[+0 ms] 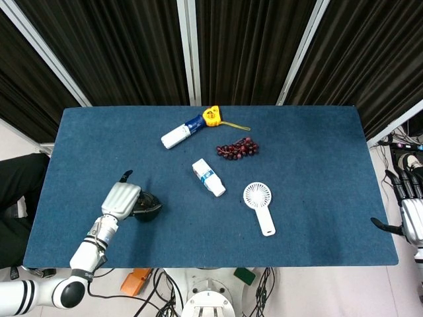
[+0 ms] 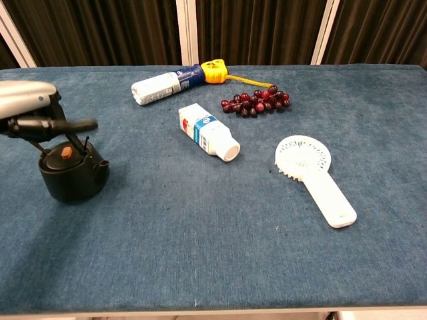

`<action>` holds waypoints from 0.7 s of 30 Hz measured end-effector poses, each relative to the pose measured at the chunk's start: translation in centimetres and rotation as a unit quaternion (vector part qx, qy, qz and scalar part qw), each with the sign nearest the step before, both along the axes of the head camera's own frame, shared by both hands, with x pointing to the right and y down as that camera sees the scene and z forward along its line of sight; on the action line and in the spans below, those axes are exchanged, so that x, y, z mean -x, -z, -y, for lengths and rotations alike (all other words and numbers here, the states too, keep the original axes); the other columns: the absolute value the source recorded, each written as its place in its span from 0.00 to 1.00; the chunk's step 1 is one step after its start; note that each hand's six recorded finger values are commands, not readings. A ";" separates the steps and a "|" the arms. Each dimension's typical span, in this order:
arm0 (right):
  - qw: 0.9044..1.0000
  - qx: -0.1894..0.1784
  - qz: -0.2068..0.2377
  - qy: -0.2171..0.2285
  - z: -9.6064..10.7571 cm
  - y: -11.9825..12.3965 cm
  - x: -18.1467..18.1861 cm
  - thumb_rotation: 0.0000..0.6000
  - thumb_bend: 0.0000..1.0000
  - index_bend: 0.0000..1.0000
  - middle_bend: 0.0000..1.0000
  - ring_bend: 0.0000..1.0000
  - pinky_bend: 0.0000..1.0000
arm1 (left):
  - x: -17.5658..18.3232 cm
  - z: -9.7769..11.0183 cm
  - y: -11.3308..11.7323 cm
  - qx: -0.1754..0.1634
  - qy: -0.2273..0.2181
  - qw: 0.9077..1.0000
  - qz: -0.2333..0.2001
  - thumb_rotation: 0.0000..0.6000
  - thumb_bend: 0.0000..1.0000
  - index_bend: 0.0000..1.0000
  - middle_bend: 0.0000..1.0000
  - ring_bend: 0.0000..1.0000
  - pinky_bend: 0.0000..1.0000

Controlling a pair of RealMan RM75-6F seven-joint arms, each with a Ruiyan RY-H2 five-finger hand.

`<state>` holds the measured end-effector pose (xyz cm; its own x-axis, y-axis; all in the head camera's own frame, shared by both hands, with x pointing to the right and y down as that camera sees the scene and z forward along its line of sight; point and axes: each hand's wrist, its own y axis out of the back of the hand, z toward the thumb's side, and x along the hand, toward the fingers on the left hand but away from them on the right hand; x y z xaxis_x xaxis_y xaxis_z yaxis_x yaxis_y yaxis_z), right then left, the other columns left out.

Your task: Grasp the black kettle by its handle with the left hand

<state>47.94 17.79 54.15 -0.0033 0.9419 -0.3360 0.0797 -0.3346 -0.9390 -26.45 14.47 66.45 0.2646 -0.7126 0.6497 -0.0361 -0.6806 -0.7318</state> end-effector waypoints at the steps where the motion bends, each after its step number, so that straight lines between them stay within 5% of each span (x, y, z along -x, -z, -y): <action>1: 1.000 0.000 0.000 0.000 0.0 0.0 0.0 1.00 0.00 0.00 0.03 0.00 0.00 | 0.1 0.2 0.1 -0.004 0.004 1.000 -0.007 0.01 0.06 1.00 1.00 0.90 0.00; 5: 1.000 -0.003 0.000 -0.001 0.1 0.2 -0.1 1.00 0.00 0.00 0.03 0.00 0.00 | 0.7 0.6 0.0 -0.020 0.007 1.000 -0.008 0.03 0.09 1.00 1.00 0.91 0.03; 15: 1.000 -0.029 -0.006 -0.001 0.8 1.9 -0.4 1.00 0.00 0.00 0.03 0.00 0.00 | 1.3 1.7 0.7 -0.057 0.020 0.998 0.002 0.44 0.20 1.00 1.00 0.93 0.20; 21: 0.999 -0.032 -0.005 0.001 1.0 2.1 -0.2 1.00 0.00 0.00 0.03 0.00 0.00 | 1.9 2.3 0.8 -0.062 0.037 0.997 -0.001 0.45 0.24 1.00 1.00 0.94 0.28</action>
<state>48.13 16.75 52.00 -0.0038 0.9615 -0.2749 0.0702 -0.2740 -0.9592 -28.31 12.20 65.65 0.2092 -0.8055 0.5545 -0.0838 -0.5797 -0.8105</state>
